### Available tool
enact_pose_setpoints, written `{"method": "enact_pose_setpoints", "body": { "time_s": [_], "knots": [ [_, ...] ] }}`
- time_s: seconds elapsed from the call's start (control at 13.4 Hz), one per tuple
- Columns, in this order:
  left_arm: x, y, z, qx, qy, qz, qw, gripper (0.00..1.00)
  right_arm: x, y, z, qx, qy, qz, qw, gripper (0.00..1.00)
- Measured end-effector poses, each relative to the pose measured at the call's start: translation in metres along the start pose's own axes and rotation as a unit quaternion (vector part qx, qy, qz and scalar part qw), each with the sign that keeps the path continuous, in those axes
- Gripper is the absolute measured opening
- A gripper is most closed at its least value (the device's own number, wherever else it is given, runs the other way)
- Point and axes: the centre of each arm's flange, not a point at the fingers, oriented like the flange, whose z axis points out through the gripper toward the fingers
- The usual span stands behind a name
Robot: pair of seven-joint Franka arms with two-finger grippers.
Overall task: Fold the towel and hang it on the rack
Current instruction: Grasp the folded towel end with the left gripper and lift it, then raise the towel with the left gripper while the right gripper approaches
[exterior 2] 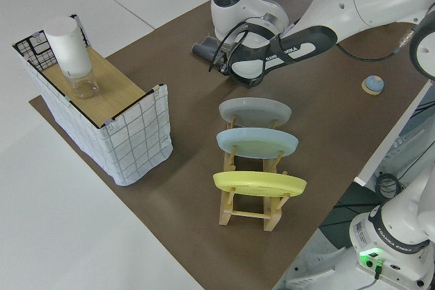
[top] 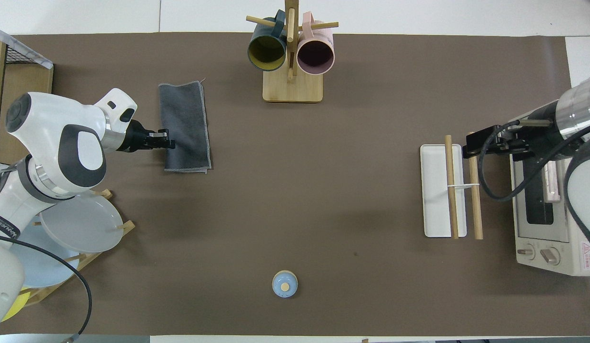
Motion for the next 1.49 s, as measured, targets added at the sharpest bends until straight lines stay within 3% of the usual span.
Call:
{"method": "enact_pose_setpoints", "body": {
  "time_s": [0.22,0.37,0.52,0.74,0.82,1.04,1.26,1.49],
  "knots": [
    [0.010,0.028,-0.039,-0.012,-0.006,-0.085,0.996,0.02,0.000,-0.019,0.006,0.060,-0.005,0.085,0.995,1.00],
    [0.008,0.049,-0.064,-0.018,-0.011,-0.142,0.990,0.02,0.001,-0.023,0.015,0.099,-0.014,0.148,0.984,1.00],
    [0.002,0.079,-0.088,-0.025,-0.013,-0.205,0.978,0.02,0.001,-0.030,0.023,0.145,-0.027,0.218,0.965,1.00],
    [-0.011,0.138,-0.116,-0.028,-0.001,-0.326,0.945,0.02,-0.005,-0.063,0.039,0.214,-0.034,0.307,0.927,1.00],
    [-0.016,0.156,-0.123,-0.032,0.002,-0.372,0.928,0.02,-0.007,-0.083,0.044,0.244,-0.036,0.338,0.908,1.00],
    [-0.031,0.193,-0.146,-0.048,0.006,-0.514,0.856,0.02,-0.012,-0.139,0.065,0.322,-0.056,0.436,0.838,1.00],
    [-0.035,0.205,-0.163,-0.077,0.013,-0.643,0.762,0.02,-0.007,-0.170,0.093,0.372,-0.080,0.515,0.768,1.00],
    [-0.036,0.216,-0.172,-0.112,0.005,-0.725,0.680,0.02,-0.012,-0.198,0.116,0.386,-0.092,0.549,0.735,1.00]
  ]
}}
